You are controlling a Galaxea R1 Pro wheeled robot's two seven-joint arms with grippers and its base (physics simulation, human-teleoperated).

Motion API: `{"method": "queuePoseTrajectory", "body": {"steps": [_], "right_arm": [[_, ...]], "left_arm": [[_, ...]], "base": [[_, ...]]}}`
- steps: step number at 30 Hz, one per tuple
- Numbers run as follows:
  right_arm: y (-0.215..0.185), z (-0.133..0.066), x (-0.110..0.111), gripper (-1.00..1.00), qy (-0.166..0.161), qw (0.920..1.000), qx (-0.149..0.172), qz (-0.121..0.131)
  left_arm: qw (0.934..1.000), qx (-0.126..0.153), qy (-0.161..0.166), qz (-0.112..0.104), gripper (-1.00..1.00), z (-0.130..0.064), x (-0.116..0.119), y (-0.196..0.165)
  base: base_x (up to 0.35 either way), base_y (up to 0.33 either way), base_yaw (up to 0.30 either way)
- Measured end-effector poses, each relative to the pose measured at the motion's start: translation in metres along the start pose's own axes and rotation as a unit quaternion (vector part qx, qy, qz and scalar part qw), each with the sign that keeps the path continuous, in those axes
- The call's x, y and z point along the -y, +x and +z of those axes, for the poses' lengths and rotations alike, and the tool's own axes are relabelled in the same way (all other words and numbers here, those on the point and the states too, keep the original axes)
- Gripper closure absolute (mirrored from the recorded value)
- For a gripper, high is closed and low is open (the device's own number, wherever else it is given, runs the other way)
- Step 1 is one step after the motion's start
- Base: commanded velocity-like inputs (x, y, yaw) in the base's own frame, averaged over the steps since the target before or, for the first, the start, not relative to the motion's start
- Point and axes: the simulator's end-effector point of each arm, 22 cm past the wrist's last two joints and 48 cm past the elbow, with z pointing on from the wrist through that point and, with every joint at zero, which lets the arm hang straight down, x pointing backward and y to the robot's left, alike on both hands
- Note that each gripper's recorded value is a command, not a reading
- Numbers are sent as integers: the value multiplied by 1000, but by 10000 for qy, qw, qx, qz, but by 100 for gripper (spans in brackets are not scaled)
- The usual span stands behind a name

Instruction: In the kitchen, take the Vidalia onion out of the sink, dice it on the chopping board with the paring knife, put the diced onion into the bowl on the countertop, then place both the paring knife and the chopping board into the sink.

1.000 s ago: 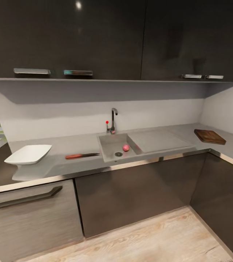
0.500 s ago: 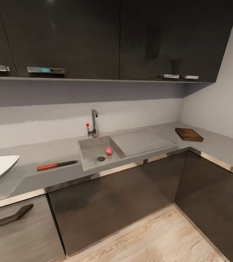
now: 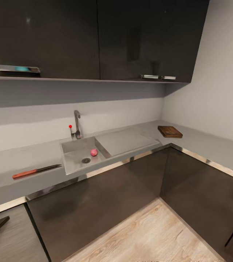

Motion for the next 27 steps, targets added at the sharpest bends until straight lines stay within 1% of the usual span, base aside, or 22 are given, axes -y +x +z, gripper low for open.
{"method": "queuePoseTrajectory", "body": {"steps": [27], "right_arm": [[4, 0, 0, -100, 5, 10000, -47, -5]], "left_arm": [[10000, -46, 1, 2, -100, 0, 0, 4]], "base": [[0, 0, -272]]}}
